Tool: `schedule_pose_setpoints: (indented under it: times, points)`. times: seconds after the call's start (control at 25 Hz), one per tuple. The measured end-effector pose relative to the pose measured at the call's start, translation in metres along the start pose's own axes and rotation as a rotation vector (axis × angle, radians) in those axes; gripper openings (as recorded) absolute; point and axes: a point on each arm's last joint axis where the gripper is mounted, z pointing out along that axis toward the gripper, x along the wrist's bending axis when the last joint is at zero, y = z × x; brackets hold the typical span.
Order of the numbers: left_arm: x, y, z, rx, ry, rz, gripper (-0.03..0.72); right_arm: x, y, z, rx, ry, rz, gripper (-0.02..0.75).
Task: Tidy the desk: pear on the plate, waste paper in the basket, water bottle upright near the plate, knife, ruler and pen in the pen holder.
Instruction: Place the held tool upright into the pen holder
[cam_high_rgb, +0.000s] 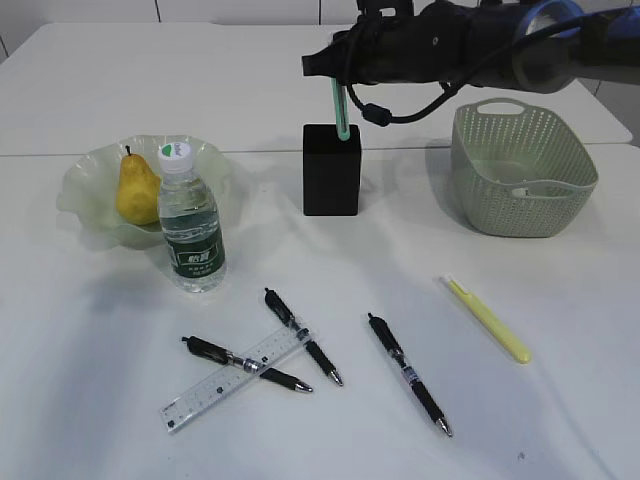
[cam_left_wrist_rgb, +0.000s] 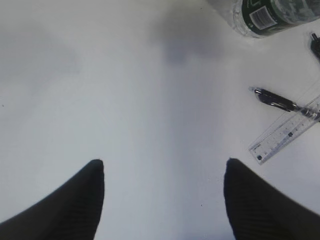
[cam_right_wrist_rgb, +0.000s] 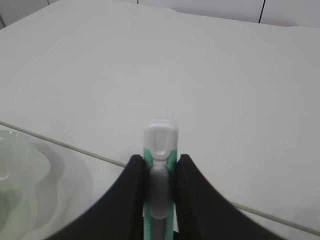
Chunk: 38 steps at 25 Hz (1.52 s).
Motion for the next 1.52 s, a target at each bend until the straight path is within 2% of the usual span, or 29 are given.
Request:
schedule_pose_setpoints:
  times: [0.36, 1.08, 1.16, 1.36, 1.52]
  points:
    - [0.0, 0.0, 0.0, 0.0, 0.0, 0.0, 0.528, 0.0, -0.026, 0.016, 0.052, 0.0, 0.002, 0.134]
    - [0.0, 0.0, 0.0, -0.002, 0.0, 0.0, 0.528, 0.001, -0.043, 0.025, 0.104, 0.006, 0.005, 0.139]
    - [0.0, 0.0, 0.0, -0.002, 0.0, 0.0, 0.528, 0.001, -0.043, 0.025, 0.104, 0.006, 0.007, 0.158]
    - [0.0, 0.0, 0.0, -0.002, 0.0, 0.0, 0.528, 0.001, -0.043, 0.025, 0.104, 0.007, 0.022, 0.286]
    - [0.0, 0.0, 0.0, -0.002, 0.0, 0.0, 0.528, 0.001, -0.043, 0.025, 0.106, 0.008, 0.022, 0.319]
